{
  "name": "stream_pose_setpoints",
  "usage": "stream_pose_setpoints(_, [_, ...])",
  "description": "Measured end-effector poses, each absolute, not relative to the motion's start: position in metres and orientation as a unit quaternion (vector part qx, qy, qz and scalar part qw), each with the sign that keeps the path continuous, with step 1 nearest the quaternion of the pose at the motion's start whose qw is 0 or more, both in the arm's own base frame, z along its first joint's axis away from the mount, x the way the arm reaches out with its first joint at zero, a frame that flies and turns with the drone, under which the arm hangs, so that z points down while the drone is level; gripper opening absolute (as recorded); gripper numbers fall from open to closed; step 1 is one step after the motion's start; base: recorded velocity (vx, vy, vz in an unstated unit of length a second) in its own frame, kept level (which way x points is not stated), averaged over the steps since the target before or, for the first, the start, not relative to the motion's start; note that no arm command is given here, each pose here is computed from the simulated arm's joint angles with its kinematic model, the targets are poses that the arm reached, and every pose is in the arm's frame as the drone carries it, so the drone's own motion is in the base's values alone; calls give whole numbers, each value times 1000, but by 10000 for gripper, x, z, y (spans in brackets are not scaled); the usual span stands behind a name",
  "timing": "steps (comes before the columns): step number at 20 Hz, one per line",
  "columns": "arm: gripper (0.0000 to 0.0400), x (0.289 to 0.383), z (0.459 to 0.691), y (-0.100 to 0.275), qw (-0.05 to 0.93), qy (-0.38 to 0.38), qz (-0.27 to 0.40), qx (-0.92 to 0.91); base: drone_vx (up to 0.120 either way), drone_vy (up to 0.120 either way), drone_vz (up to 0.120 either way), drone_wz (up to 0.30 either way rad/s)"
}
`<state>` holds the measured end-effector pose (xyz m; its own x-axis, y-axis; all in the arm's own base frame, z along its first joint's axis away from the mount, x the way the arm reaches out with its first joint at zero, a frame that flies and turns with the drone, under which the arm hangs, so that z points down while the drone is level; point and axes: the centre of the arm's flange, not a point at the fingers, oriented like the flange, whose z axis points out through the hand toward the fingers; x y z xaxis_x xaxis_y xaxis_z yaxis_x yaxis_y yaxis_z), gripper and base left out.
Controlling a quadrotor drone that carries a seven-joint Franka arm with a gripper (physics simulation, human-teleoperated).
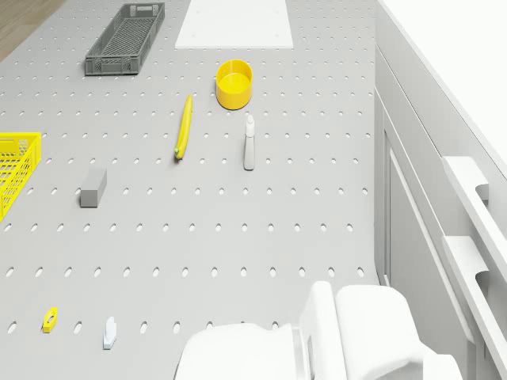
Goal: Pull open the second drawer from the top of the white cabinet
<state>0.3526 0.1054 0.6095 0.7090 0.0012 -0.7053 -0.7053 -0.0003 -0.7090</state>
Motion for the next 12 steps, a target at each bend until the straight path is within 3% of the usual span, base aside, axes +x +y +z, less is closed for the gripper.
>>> stream_pose_setpoints(12, [300,3558,6096,1405,654,269,270,-654,0,0,0,0])
